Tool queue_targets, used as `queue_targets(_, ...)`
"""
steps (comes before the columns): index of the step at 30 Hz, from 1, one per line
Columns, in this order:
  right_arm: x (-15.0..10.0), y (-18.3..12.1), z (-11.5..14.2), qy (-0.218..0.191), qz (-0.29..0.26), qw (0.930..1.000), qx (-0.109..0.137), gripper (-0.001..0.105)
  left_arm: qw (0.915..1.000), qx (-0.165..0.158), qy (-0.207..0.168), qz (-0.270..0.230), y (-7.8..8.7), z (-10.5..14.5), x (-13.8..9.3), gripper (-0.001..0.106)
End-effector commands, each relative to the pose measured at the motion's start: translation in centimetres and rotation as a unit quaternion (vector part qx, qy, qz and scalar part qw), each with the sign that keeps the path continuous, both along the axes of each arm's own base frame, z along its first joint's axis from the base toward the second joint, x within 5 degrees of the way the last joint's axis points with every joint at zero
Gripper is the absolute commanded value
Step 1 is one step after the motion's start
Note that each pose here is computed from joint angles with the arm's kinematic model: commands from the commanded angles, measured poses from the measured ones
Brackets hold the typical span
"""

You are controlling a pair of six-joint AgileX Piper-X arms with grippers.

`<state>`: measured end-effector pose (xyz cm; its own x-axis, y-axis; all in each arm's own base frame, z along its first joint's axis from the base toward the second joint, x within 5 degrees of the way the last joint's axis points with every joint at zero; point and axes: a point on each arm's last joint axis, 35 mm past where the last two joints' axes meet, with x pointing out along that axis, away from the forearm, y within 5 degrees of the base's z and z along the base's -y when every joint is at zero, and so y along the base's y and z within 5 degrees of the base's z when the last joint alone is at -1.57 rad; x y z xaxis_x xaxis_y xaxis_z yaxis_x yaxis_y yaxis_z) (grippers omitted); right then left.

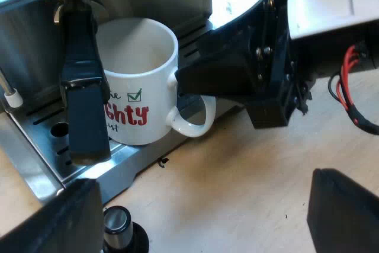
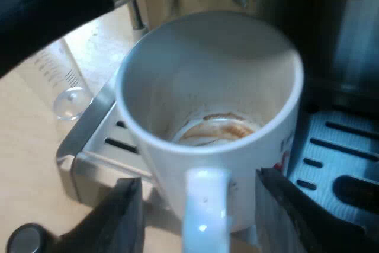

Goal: Place mug into machine

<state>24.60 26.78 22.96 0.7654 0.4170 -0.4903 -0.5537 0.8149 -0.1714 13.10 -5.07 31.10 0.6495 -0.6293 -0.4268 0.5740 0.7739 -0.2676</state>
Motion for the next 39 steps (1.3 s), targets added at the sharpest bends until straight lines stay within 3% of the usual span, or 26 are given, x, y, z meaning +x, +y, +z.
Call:
queue_targets(1, 0.4, -0.2, 0.3, -0.006, -0.001, 1.0, -0.003, 0.044, 1.0, -0.005, -0.002, -0.005, -0.1, 0.1, -0.1, 0.072)
queue_targets(14, 0.6, -0.1, -0.7, 0.006, 0.005, 0.9999, -0.011, 0.044, 1.0, -0.005, -0.002, -0.005, -0.1, 0.1, -0.1, 0.072)
queue_targets(21, 0.8, 0.2, -0.6, -0.006, 0.005, 1.0, -0.001, 0.044, 1.0, -0.005, -0.002, -0.005, -0.1, 0.1, -0.1, 0.072)
queue_targets(39, 3.2, 2.5, -2.1, -0.013, -0.017, 0.9995, -0.021, 0.044, 1.0, -0.005, -0.002, -0.005, -0.1, 0.1, -0.1, 0.072)
